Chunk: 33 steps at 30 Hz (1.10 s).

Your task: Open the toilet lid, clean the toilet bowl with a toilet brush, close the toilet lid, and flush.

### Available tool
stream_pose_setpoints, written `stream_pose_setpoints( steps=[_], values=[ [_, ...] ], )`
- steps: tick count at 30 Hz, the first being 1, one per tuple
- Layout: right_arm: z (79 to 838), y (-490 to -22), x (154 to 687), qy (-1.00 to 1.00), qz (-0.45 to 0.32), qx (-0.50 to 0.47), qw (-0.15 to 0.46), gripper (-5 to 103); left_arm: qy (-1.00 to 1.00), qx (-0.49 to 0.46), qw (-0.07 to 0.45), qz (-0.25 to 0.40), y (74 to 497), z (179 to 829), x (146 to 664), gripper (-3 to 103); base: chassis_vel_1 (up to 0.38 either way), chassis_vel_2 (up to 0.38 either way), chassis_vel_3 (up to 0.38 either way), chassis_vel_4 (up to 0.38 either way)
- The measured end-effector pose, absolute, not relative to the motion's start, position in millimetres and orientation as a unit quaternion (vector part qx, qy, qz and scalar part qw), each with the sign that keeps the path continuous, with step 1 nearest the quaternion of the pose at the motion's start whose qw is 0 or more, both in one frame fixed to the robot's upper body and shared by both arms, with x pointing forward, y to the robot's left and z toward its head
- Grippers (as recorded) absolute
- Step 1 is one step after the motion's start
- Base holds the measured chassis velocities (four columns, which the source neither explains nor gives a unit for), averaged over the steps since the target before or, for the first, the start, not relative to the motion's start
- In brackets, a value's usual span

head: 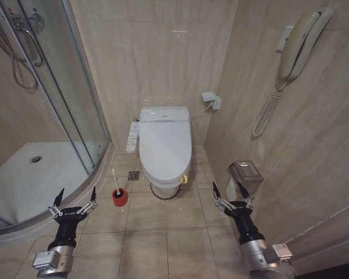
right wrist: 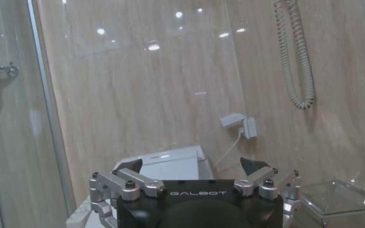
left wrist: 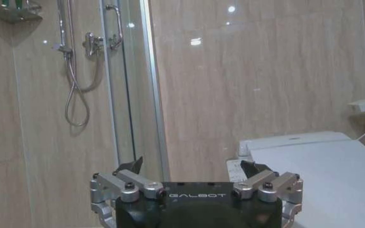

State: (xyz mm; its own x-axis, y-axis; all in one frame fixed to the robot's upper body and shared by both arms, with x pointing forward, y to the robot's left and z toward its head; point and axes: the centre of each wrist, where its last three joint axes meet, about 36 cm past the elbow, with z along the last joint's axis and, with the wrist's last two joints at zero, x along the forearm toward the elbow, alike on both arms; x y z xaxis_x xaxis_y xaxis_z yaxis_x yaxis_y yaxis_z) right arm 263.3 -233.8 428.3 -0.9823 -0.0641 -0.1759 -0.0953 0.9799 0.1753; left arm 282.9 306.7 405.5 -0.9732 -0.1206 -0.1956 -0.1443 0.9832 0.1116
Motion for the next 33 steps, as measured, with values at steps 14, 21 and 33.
stream_pose_setpoints(
  steps=[14,21,33],
  values=[
    [429.4,-234.1,260.0,0.992,0.091,-0.041,0.084,100,0.991,-0.067,0.094,0.063,306.7,405.5,282.9,100,0.000,0.000,0.000,0.000],
    [428.3,-234.9,260.3,0.991,0.092,-0.040,0.088,100,0.991,-0.067,0.094,0.063,306.7,405.5,282.9,100,0.000,0.000,0.000,0.000],
    [426.1,-235.2,263.6,0.990,0.100,-0.036,0.096,100,0.991,-0.067,0.094,0.063,306.7,405.5,282.9,100,-0.112,0.110,0.105,-0.112]
  ],
)
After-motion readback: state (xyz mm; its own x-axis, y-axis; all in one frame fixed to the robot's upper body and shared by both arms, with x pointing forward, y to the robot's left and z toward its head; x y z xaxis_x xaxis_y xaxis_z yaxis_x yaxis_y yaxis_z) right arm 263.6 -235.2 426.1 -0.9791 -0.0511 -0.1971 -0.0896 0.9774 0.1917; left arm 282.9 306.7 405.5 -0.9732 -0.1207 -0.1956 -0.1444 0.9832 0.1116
